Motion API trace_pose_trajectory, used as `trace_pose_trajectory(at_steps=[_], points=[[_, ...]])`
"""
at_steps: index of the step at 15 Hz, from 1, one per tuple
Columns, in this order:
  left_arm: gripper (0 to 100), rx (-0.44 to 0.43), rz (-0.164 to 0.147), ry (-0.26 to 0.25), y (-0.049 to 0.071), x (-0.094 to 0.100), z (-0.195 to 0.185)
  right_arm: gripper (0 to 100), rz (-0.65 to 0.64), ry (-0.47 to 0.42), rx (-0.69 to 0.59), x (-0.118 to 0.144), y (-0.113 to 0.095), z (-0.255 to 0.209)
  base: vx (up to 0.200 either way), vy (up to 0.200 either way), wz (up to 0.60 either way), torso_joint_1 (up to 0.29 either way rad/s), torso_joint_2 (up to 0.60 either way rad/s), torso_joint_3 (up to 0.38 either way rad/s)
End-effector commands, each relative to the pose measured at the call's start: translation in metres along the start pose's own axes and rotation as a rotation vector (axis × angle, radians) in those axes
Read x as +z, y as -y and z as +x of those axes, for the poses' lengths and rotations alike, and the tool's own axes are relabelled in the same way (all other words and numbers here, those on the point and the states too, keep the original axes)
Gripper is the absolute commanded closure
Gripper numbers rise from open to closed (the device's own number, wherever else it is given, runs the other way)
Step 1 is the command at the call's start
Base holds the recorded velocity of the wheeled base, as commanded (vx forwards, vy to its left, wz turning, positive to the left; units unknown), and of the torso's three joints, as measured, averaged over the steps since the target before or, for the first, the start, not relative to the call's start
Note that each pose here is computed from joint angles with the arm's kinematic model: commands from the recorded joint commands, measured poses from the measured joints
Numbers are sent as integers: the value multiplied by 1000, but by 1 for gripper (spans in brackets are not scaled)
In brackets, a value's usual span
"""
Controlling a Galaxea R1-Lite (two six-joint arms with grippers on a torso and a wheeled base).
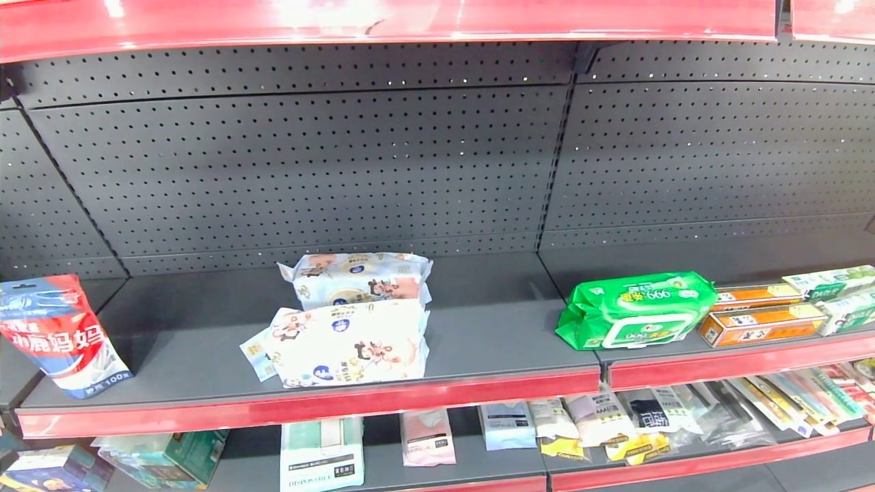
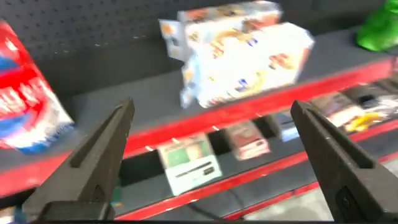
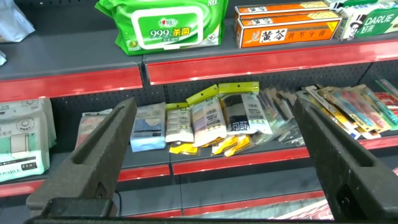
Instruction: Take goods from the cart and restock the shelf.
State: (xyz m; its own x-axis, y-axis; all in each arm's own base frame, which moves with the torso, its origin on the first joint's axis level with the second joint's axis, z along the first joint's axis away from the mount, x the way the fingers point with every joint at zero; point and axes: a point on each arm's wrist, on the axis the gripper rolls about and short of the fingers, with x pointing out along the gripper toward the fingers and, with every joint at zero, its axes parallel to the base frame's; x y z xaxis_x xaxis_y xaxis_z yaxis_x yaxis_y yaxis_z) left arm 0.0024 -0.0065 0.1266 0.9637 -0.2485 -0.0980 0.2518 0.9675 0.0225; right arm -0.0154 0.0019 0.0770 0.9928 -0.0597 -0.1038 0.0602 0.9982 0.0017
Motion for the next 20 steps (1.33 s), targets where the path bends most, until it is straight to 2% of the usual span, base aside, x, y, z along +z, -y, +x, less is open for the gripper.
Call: trace_pose_trajectory(at_steps=[1, 2, 3, 4, 7, 8, 14, 20], points=[[0, -5, -15, 107, 7, -45, -16, 0, -1, 0, 0, 0, 0, 0, 0, 0, 0, 0, 0, 0], [0, 22, -26, 95, 7, -46, -16, 0, -1, -2, 0, 0, 0, 0, 0, 0, 0, 0, 0, 0], [0, 32, -62, 95, 6, -46, -16, 0, -2, 0, 0, 0, 0, 0, 0, 0, 0, 0, 0, 0], [0, 41, -67, 96, 6, -46, -16, 0, -5, -2, 0, 0, 0, 0, 0, 0, 0, 0, 0, 0], [0, 115, -62, 97, 4, -46, -16, 0, -2, -2, 0, 0, 0, 0, 0, 0, 0, 0, 0, 0], [0, 118, -61, 97, 4, -46, -16, 0, -2, -3, 0, 0, 0, 0, 0, 0, 0, 0, 0, 0], [0, 119, -46, 95, 4, -46, -16, 0, -5, -3, 0, 0, 0, 0, 0, 0, 600, 2, 4, 2], [0, 118, -46, 95, 4, -46, -16, 0, -2, -3, 0, 0, 0, 0, 0, 0, 0, 0, 0, 0]])
